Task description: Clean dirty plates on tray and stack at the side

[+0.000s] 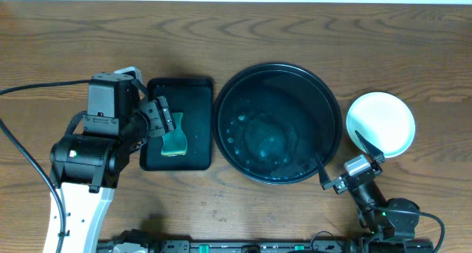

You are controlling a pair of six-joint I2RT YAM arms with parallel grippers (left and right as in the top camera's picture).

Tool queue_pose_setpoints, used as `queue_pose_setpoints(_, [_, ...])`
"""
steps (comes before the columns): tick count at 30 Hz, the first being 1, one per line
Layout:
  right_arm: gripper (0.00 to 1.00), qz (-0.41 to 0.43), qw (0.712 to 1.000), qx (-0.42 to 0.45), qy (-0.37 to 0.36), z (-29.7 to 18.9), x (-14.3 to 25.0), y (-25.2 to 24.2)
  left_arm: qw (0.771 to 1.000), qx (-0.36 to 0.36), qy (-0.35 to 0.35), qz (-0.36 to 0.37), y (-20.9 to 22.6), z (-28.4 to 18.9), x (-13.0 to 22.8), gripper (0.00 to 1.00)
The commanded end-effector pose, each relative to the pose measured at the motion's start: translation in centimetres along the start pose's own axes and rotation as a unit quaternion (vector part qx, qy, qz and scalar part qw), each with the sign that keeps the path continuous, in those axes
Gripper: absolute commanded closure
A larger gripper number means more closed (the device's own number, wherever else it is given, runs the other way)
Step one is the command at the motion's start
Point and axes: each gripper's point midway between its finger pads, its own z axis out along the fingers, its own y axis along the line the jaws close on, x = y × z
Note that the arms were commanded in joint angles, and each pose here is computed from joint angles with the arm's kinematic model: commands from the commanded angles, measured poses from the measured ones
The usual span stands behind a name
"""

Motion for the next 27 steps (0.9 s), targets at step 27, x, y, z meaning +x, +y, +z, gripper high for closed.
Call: queue_pose_setpoints(27, [0.01, 0.005, 1.0, -0.004, 0.004, 0.17, 0.85, 0.38, 1.0, 0.001, -0.008, 0.0, -0.03, -0.48, -0.4, 0.19])
